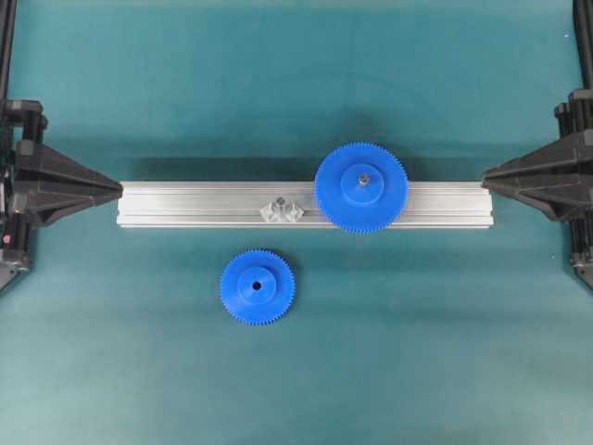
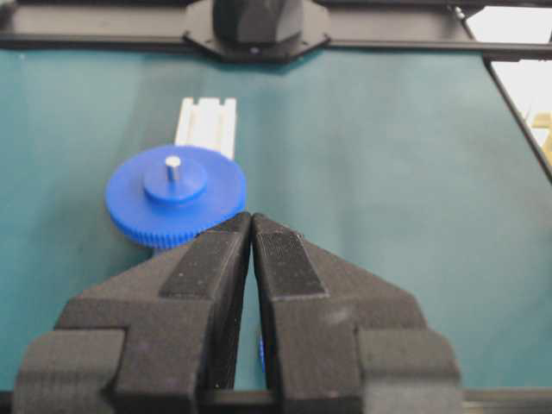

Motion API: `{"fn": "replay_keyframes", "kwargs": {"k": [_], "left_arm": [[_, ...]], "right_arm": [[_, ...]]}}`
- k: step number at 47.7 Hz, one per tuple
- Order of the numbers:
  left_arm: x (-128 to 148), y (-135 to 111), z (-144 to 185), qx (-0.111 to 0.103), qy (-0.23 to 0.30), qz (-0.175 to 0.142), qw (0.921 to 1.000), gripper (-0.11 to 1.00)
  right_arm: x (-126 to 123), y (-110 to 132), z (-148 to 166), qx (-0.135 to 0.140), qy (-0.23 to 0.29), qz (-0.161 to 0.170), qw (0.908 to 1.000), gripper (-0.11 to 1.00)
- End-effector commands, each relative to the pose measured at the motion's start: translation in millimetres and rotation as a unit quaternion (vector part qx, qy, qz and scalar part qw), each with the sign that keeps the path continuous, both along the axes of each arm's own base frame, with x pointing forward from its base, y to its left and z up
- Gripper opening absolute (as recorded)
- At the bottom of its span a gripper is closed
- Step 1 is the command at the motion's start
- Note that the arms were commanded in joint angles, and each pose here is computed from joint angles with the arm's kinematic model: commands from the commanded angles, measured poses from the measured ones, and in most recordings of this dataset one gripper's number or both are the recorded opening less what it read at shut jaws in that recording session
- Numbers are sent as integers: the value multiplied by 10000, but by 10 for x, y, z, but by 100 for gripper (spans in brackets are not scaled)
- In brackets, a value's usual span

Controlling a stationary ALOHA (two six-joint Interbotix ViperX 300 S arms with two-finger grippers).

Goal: Find the location of the shaft and insert the small gear.
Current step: 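Move the left gripper down over the loose small blue gear, then close the left gripper on the small blue gear's hub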

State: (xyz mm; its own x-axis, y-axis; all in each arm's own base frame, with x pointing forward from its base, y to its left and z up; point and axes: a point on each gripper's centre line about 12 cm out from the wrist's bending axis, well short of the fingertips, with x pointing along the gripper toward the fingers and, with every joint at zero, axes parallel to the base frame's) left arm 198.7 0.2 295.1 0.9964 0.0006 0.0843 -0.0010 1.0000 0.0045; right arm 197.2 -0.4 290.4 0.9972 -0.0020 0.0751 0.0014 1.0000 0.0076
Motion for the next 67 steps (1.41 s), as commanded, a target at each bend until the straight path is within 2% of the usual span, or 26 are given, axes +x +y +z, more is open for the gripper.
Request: {"fn": "replay_keyframes", "kwargs": {"k": [1,3,6,9,15,23,33,39,49,53,67], "left_arm": [[2,-48,94,-10,-184,-130,9997,11],[12,-48,96,-49,-168,-133,9998,11],[21,-54,108,-79,-152,-151,9997,5],[53,-55,116,-94,-83,-151,9998,1],[148,-63,125,-90,224,-160,9996,1],[352,-73,121,-89,775,-160,9968,1],[628,-136,-4,-56,1431,-254,9894,4],[770,-164,-96,-41,1757,-285,9840,17],[935,-217,-219,-34,2171,-347,9755,72],[1021,-237,-268,-74,2374,-354,9707,87],[1350,-287,-558,-323,3215,-285,9459,87]], "right_arm": [[30,-4,53,0,-38,-12,10000,16],[31,-4,26,23,100,-12,9999,18],[43,-8,-17,47,429,-20,9991,30],[51,-4,-30,63,751,-12,9972,26],[69,-6,29,65,1110,-14,9938,21],[131,-5,24,66,1467,-12,9892,21],[300,-8,-65,69,1936,-19,9811,21],[383,-27,-88,71,2108,-56,9775,20],[387,-77,-143,104,2272,-161,9737,21],[379,-98,-170,117,2383,-205,9709,21],[328,-170,-274,167,2685,-357,9625,21]]}}
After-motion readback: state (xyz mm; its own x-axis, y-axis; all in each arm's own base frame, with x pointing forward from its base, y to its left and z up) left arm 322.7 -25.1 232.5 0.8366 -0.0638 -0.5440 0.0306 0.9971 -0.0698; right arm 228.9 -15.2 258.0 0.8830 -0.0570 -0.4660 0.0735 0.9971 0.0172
